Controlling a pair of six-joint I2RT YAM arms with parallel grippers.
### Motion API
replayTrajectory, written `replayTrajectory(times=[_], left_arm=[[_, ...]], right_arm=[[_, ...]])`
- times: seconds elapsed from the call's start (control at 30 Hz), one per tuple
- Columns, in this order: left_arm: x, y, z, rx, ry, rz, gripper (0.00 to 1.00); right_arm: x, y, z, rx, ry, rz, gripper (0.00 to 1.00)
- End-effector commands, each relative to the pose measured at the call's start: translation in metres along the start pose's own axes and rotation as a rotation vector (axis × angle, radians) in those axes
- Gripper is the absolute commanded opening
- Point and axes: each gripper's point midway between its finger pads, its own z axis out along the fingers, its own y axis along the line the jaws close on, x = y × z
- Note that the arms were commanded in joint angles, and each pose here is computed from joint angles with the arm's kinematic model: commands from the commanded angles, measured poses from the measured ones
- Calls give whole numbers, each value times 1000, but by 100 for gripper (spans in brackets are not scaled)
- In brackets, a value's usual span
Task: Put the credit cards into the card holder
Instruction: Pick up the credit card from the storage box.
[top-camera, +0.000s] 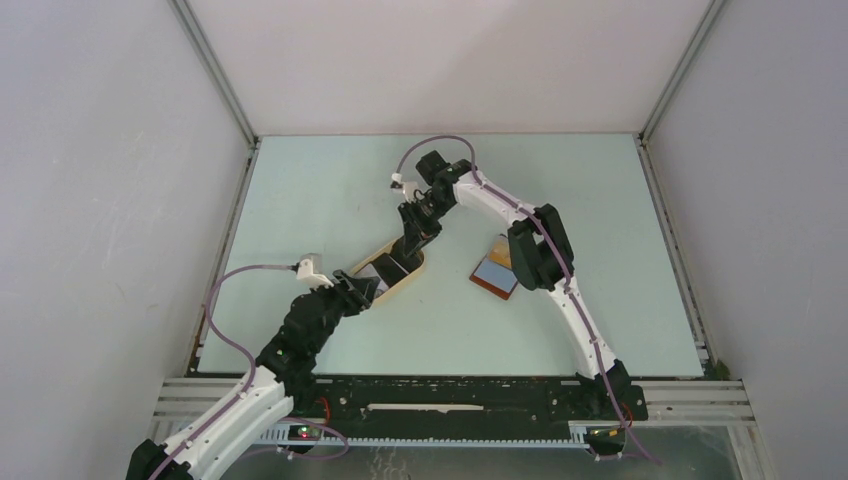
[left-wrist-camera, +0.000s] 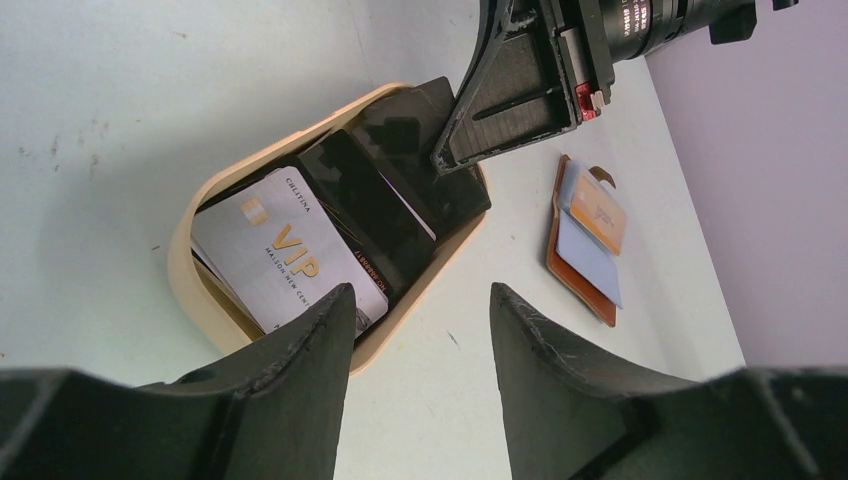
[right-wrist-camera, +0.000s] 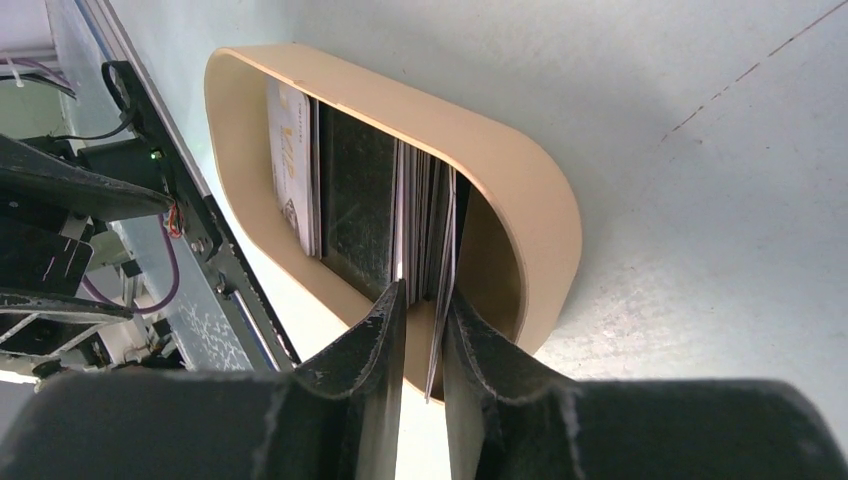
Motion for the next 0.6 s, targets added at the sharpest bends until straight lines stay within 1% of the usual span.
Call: replayTrajectory(times=[0.0,0.2,0.3,0.5,0.57], left_arm=[[4,7,0,-9,-2,-6,57],[5,8,0,-10,-1,-6,57],[5,8,0,-10,-2,-8,57],[4,8,0,-11,-2,-7,57],[4,7,0,-10,-2,-7,57]], right_arm=[[-21,32,-35,-30,-80,-42,27],[-22,29,-38,-45,-86,-26,27],[-23,28,-39,-54,-90,-24,24],[-23,26,-40,-74,-93,-18,23],[-23,26,-40,-79,-94,5,22]])
